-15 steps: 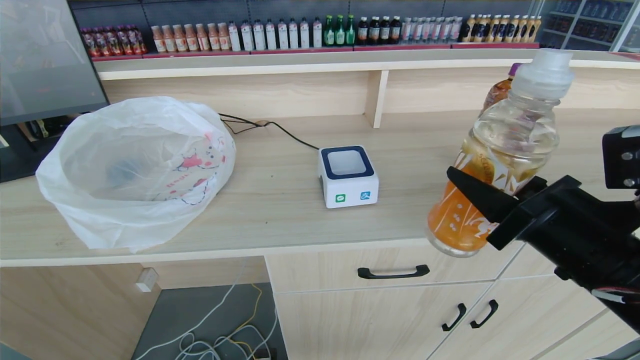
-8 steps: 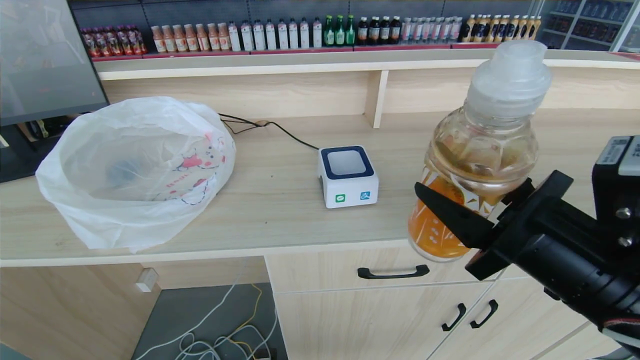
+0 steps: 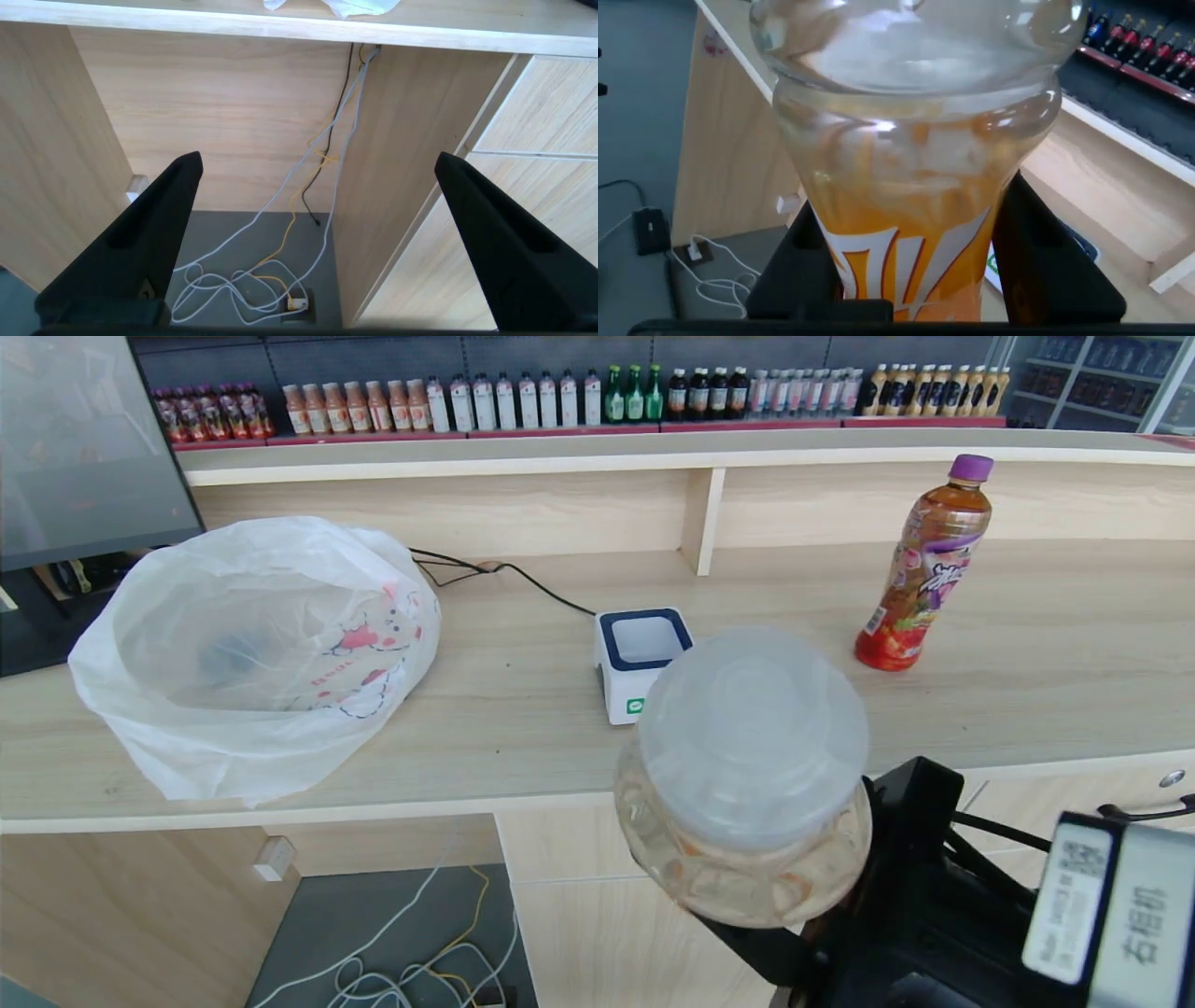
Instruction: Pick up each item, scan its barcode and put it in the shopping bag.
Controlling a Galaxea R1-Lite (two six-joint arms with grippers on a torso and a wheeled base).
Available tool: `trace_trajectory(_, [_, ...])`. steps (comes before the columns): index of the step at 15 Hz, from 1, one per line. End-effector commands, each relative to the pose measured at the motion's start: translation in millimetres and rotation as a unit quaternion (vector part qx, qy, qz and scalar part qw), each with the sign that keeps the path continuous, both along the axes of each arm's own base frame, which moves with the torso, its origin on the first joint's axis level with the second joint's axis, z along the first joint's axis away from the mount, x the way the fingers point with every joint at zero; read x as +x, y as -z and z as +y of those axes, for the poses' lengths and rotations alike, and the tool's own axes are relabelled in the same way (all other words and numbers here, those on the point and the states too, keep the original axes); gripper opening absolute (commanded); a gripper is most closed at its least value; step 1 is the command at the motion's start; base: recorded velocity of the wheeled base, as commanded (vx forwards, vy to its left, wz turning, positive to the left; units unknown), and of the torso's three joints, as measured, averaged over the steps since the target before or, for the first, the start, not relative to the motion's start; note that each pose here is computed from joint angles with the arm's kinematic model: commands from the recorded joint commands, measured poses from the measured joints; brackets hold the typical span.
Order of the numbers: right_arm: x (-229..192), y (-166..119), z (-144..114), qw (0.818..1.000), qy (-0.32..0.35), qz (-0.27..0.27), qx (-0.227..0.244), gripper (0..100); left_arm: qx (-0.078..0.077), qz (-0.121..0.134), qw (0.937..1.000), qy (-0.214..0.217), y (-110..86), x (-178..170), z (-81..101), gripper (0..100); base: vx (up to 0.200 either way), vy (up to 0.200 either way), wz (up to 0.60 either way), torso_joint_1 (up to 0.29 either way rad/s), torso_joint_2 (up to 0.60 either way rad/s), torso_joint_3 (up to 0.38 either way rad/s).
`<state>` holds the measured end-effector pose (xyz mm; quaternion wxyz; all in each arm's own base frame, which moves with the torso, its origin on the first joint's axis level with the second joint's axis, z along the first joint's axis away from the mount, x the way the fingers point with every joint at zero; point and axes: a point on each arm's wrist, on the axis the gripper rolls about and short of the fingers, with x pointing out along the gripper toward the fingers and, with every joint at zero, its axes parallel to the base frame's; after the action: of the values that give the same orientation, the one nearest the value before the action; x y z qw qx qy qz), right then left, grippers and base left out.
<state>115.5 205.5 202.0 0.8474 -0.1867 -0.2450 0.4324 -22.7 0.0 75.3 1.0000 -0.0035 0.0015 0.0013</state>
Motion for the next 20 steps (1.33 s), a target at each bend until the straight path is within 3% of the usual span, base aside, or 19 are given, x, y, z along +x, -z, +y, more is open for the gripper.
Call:
trace_trajectory(1, [-10.7,14.4,21.2,0.999,-0.036,-0.005,-0.037,0,0.0,0.0,1.0,0.0,0.0,0.0,0.0,100,0.0,0.0,0.0,0.0,0.0,0.0])
trace_trajectory(6, [-17.8,28.2,40.0,0.993,-0.078,-0.05,-0.075,0,0.0,0.0,1.0,0.0,0.0,0.0,0.0,100,0.0,0.0,0.0,0.0,0.0,0.0])
trace_trajectory(14, [-9.9,18.9,34.5,0.981,-0.096,-0.155,-0.068,0,0.0,0.0,1.0,0.0,0.0,0.0,0.0,100,0.0,0.0,0.0,0.0,0.0,0.0])
trace_trajectory(15, [-14.8,20.9,34.9,0.975,-0.102,-0.18,-0.079,0,0.0,0.0,1.0,0.0,0.0,0.0,0.0,100,0.0,0.0,0.0,0.0,0.0,0.0])
trace_trajectory(19, [-15.6,29.9,33.3,0.971,-0.098,-0.199,-0.094,0,0.0,0.0,1.0,0.0,0.0,0.0,0.0,100,0.0,0.0,0.0,0.0,0.0,0.0])
trace_trajectory(20, [-10.5,32.3,36.7,0.961,-0.077,-0.24,-0.112,0,0.0,0.0,1.0,0.0,0.0,0.0,0.0,100,0.0,0.0,0.0,0.0,0.0,0.0])
